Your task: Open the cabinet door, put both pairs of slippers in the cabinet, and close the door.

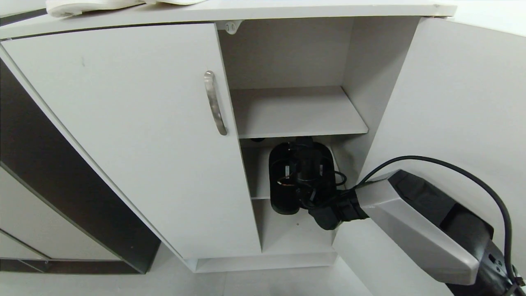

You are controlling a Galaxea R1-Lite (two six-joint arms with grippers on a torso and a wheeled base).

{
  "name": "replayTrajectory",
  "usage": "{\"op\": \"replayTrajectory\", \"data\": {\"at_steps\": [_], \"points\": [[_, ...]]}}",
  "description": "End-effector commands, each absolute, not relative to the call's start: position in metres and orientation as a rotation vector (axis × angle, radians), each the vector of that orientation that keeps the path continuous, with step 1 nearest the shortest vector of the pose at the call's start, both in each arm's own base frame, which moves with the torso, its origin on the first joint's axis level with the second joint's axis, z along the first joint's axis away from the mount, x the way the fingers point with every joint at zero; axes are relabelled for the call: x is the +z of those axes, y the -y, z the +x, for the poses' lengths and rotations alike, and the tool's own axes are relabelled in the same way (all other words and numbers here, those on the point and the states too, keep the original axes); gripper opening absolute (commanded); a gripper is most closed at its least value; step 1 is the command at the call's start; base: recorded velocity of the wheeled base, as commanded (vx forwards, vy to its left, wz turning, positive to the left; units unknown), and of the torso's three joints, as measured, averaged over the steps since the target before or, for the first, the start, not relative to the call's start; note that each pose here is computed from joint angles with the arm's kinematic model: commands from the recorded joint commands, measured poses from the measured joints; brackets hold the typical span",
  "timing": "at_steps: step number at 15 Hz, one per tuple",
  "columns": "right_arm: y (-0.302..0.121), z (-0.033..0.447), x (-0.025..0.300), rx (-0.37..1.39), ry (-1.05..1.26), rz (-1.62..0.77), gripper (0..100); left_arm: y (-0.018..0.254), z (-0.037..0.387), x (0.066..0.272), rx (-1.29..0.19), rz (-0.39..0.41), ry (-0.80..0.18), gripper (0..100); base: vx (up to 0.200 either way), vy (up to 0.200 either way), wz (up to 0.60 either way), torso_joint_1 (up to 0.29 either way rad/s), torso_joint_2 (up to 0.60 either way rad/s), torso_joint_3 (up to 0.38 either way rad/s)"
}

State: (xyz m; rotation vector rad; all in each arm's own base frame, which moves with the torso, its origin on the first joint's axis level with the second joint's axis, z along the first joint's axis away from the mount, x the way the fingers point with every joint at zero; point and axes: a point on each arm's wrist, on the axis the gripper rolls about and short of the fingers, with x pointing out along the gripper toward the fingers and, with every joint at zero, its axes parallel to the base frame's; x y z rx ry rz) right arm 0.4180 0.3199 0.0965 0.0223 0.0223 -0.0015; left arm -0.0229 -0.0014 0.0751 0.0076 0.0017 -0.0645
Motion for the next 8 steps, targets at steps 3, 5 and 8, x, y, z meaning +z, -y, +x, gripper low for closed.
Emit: {"op": "replayTrajectory", "data": {"at_steps": [3, 5, 8], "points": [[-0.318, 0.447, 0.08, -0.037, -0.025, 0.02, 0, 0.001, -0.023, 0.075, -0.064, 0.008, -0.003, 0, 0.0, 0.0, 0.0, 0.0, 0.0, 0.0], [-0.315, 0.45, 0.078, -0.045, -0.023, 0.021, 0, 0.001, -0.023, 0.075, -0.064, 0.008, -0.003, 0, 0.0, 0.0, 0.0, 0.0, 0.0, 0.0], [-0.312, 0.453, 0.072, -0.051, -0.038, 0.01, 0, 0.001, -0.023, 0.075, -0.064, 0.008, -0.003, 0, 0.0, 0.0, 0.0, 0.0, 0.0, 0.0]]}}
